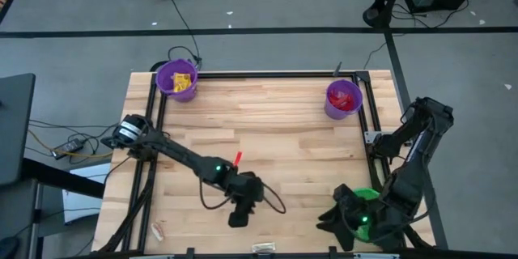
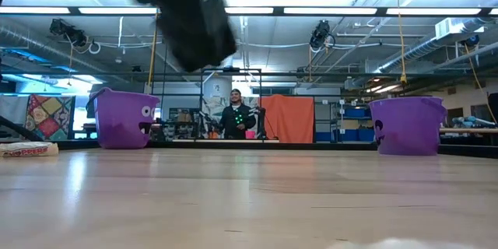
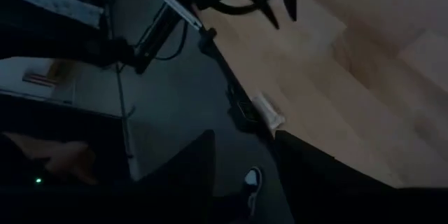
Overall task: Sort candy by brand, put in halloween buckets
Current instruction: Put the white chocolate bar into the green bucket
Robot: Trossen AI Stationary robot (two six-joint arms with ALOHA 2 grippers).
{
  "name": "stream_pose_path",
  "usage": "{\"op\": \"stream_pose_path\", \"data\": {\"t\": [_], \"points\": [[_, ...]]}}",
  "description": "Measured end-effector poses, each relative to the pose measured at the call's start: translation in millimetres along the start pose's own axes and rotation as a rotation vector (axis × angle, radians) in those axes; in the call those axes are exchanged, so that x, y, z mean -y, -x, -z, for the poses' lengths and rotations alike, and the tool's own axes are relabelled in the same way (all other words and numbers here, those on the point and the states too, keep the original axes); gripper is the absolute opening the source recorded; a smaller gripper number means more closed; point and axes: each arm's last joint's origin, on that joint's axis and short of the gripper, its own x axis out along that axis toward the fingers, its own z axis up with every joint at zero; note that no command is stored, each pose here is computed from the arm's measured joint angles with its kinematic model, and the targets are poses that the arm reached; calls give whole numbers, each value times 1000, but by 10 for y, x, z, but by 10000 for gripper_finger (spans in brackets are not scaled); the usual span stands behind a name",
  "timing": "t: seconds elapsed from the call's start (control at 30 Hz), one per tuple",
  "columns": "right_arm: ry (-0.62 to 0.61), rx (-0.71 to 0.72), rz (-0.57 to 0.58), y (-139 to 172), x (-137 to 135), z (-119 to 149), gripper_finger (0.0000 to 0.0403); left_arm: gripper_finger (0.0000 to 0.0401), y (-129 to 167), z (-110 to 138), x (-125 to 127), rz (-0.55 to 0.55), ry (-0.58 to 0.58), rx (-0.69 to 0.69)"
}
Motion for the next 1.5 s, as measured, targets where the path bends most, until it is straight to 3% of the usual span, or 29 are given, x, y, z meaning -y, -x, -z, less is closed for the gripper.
{"op": "stream_pose_path", "data": {"t": [0.2, 0.33, 0.4, 0.5, 0.63, 0.7, 0.9, 1.0, 1.1, 1.37, 1.5], "points": [[-2, -4, -9, -360, -51, 46, 159, 110, -109, 204, 161, -37, -34, -12], [15, 40, 48, -625, 1, -54, 159, 108, -124, 359, 126, -258, -23, -45], [-11, 37, 48, -746, 7, -99, 159, 101, -99, 439, 60, -326, 1, -128], [5, 31, -23, -879, -59, -97, 157, 83, -6, 530, -8, -361, 41, -250], [144, 36, -129, -911, -166, -81, 153, 51, 253, 573, -21, -374, 69, -269], [215, 37, -136, -912, -172, -111, 151, 34, 388, 648, -72, -379, 142, -231], [215, 32, -163, -910, -189, -223, 146, 5, 782, 1157, -289, -381, 360, -93], [215, 60, -138, -947, -167, -245, 146, 20, 978, 1444, -437, -441, 565, -74], [165, 114, -120, -981, -153, -342, 146, 54, 1159, 1652, -517, -467, 669, -115], [189, 139, -92, -1144, -52, -759, 145, 176, 1467, 1894, -733, -715, 759, -197], [134, 145, -89, -1240, 45, -1082, 145, 219, 1455, 1928, -859, -753, 747, -219]]}}
